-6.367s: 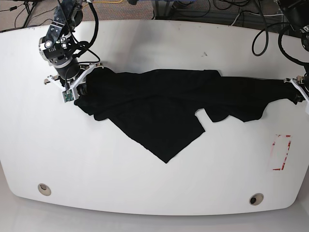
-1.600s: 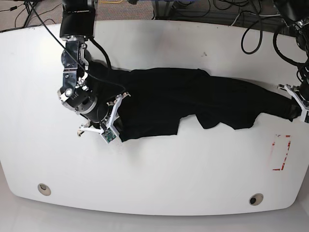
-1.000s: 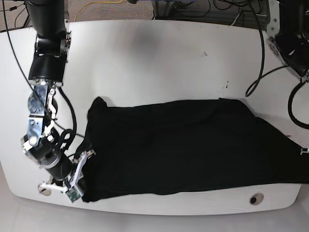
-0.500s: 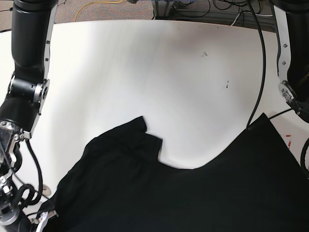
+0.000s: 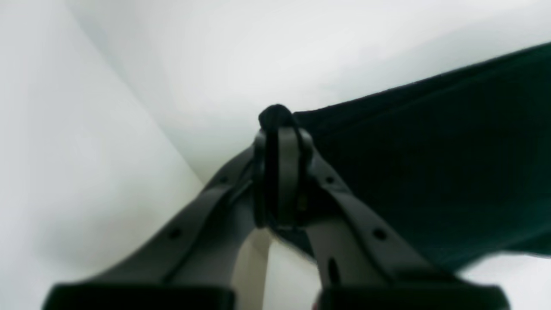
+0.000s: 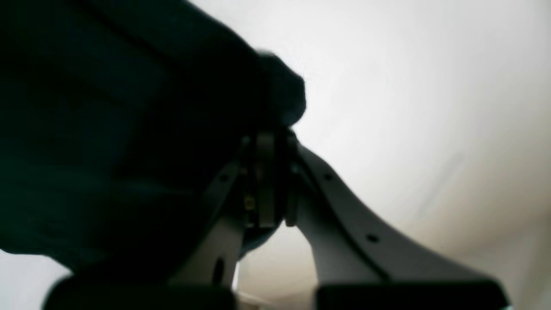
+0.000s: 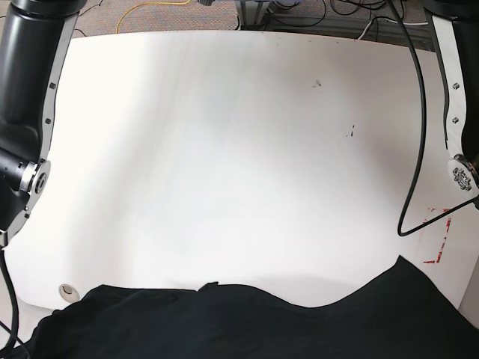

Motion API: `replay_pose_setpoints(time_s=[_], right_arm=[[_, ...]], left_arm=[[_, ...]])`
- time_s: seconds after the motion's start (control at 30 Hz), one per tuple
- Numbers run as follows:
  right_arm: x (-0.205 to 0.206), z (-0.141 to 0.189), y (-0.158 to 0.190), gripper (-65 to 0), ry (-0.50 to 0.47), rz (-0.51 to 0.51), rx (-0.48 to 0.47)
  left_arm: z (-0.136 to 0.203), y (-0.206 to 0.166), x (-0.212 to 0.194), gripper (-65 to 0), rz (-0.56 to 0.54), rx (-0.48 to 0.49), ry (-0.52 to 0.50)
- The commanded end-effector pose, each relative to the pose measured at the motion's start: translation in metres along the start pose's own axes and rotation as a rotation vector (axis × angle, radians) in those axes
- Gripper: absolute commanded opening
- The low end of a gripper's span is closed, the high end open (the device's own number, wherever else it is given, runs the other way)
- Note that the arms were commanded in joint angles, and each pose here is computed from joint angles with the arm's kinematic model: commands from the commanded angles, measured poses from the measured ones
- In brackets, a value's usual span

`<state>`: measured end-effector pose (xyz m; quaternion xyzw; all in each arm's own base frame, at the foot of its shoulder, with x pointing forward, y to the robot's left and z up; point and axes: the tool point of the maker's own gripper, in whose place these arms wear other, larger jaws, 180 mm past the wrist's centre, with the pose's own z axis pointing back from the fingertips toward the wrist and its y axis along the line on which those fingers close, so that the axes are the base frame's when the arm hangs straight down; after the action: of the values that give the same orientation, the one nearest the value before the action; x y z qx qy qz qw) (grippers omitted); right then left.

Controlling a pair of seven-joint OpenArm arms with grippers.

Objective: Layout the t-shirt on the table in an organized manner, then fold the t-shirt properly
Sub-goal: 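Lift the t-shirt edge with both grippers and stretch it taut, then lay the t-shirt flat, pulling its edge away from the hem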

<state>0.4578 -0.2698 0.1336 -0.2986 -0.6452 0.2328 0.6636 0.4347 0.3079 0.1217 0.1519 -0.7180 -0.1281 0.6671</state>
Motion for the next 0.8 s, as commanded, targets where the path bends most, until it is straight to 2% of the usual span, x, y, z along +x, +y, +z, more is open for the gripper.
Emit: replay_pose_setpoints(time_s=[0.0, 0.13, 0.33, 0.43, 0.53, 0.63, 0.77], right_arm=[[0.001, 0.012, -0.007, -65.0, -0.01, 0.019, -0.049], [-0.025, 0.025, 0.01, -65.0, 0.022, 0.069, -0.056], [-0.097, 0.041, 0.068, -65.0, 0.133, 0.062, 0.027], [-0.144, 0.053, 0.102, -65.0, 0.22, 0.006, 0.088], [-0.197, 0.069, 0.137, -65.0, 0.332, -0.066, 0.154], [-0.241, 0.091, 0.173, -65.0, 0.424, -0.139, 0.216], [-0.275, 0.121, 0.227, -65.0, 0.467, -0.227, 0.309]], left_arm=[[0.003, 0.003, -0.006, -65.0, -0.013, 0.02, 0.011], [0.006, -0.01, -0.026, -65.0, -0.037, 0.009, 0.047], [0.019, -0.033, -0.097, -65.0, -0.045, -0.016, 0.179], [0.03, -0.045, -0.142, -65.0, -0.045, -0.041, 0.273], [0.042, -0.067, -0.19, -65.0, -0.063, -0.107, 0.374], [0.07, -0.071, -0.236, -65.0, -0.057, -0.117, 0.472], [0.101, -0.094, -0.287, -65.0, -0.006, -0.157, 0.555]])
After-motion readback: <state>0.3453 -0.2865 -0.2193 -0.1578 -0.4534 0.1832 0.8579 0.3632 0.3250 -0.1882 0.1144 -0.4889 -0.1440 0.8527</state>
